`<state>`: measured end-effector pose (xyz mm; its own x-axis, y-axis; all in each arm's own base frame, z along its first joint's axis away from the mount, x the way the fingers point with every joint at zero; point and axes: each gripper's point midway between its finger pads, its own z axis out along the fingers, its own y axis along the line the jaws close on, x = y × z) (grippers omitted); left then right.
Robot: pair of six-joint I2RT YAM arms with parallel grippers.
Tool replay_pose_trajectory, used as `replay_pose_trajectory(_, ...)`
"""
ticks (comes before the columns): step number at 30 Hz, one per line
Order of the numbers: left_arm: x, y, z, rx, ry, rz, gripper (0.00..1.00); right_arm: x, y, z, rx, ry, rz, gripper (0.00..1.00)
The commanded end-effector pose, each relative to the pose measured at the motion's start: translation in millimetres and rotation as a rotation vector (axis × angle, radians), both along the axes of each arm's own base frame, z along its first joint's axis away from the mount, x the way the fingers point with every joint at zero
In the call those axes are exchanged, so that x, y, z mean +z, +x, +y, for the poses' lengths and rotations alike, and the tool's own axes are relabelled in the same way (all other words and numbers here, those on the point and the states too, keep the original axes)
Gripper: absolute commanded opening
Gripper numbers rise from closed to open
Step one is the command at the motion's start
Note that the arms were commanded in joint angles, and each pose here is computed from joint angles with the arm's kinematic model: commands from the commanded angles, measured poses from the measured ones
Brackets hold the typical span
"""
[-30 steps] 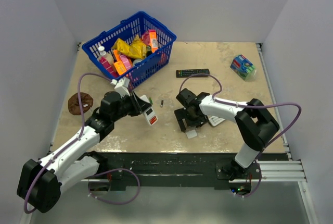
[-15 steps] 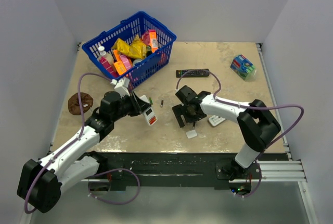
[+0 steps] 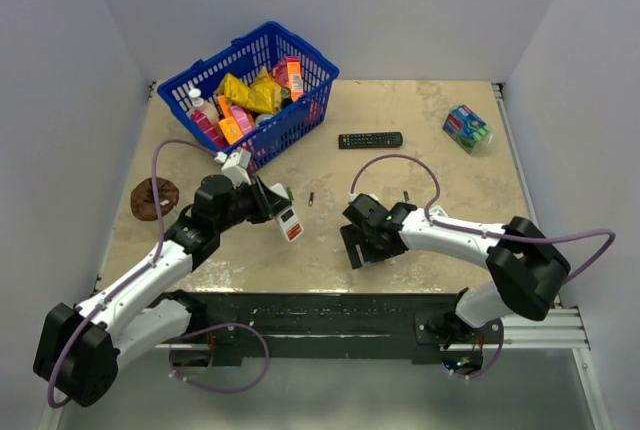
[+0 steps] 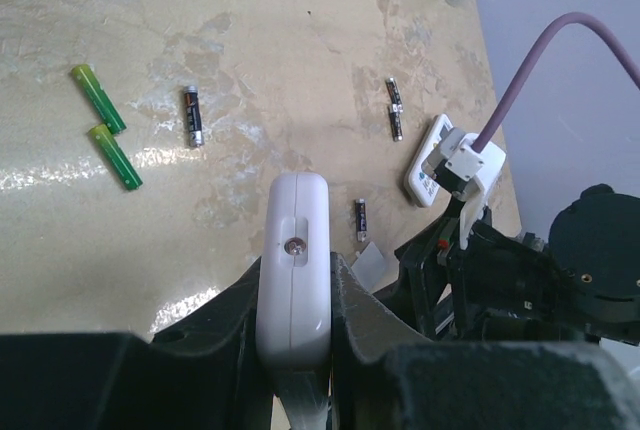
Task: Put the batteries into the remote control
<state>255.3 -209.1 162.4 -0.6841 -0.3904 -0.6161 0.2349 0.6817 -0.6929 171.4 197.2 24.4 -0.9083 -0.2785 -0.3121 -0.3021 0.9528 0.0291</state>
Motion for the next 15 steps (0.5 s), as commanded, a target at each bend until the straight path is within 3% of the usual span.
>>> replay_pose_trajectory(1, 31.7, 7.4, -7.3, -0.028, -0.051, -0.088, 0.0, 4.5, 13.5, 7.0, -0.086, 0.069, -0.082, 0.8)
replay_pose_trajectory(9, 35.5, 4.4, -5.3, -0.028, -0.049, -0.099, 0.0, -12.0, 4.6, 7.1, -0.1, 0.077, -0.079, 0.75)
replay_pose_trajectory(15, 37.3, 3.5, -6.0, -0.034, -0.054, -0.101, 0.0, -14.0, 2.1, 4.4, -0.098, 0.067, -0.075, 0.63)
